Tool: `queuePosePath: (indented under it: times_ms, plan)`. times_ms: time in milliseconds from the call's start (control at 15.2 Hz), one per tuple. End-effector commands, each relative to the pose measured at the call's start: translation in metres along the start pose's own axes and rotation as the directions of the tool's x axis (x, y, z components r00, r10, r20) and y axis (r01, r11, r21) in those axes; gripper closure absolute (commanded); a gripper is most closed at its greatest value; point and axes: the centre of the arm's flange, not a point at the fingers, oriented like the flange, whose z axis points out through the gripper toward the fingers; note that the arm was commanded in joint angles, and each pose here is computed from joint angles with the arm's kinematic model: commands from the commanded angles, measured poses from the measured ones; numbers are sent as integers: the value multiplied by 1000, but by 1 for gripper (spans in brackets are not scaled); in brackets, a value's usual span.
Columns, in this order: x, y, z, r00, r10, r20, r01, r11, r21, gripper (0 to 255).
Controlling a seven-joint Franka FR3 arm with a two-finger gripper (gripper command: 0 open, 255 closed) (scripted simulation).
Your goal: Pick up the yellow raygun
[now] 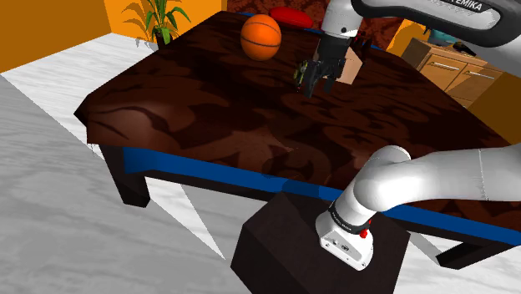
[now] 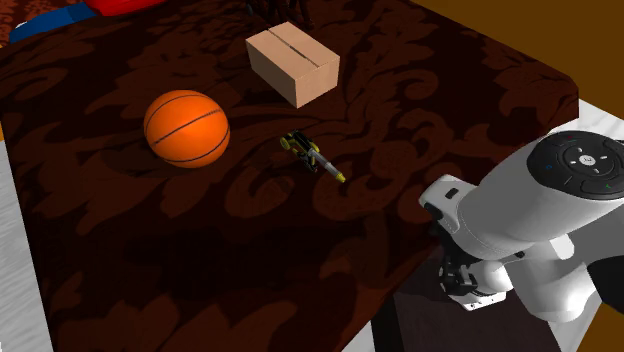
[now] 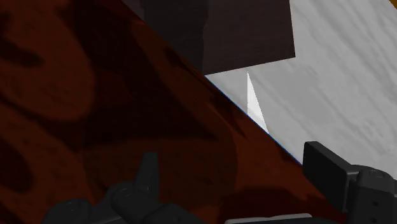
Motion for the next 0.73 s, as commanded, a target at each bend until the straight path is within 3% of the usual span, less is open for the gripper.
queuePosePath:
  times_ms: [0, 660]
  plan:
    - [0, 0, 0, 1000, 0, 0, 0, 1000, 0, 0]
    - [92, 64, 22, 979, 175, -103, -181, 982, -50, 0]
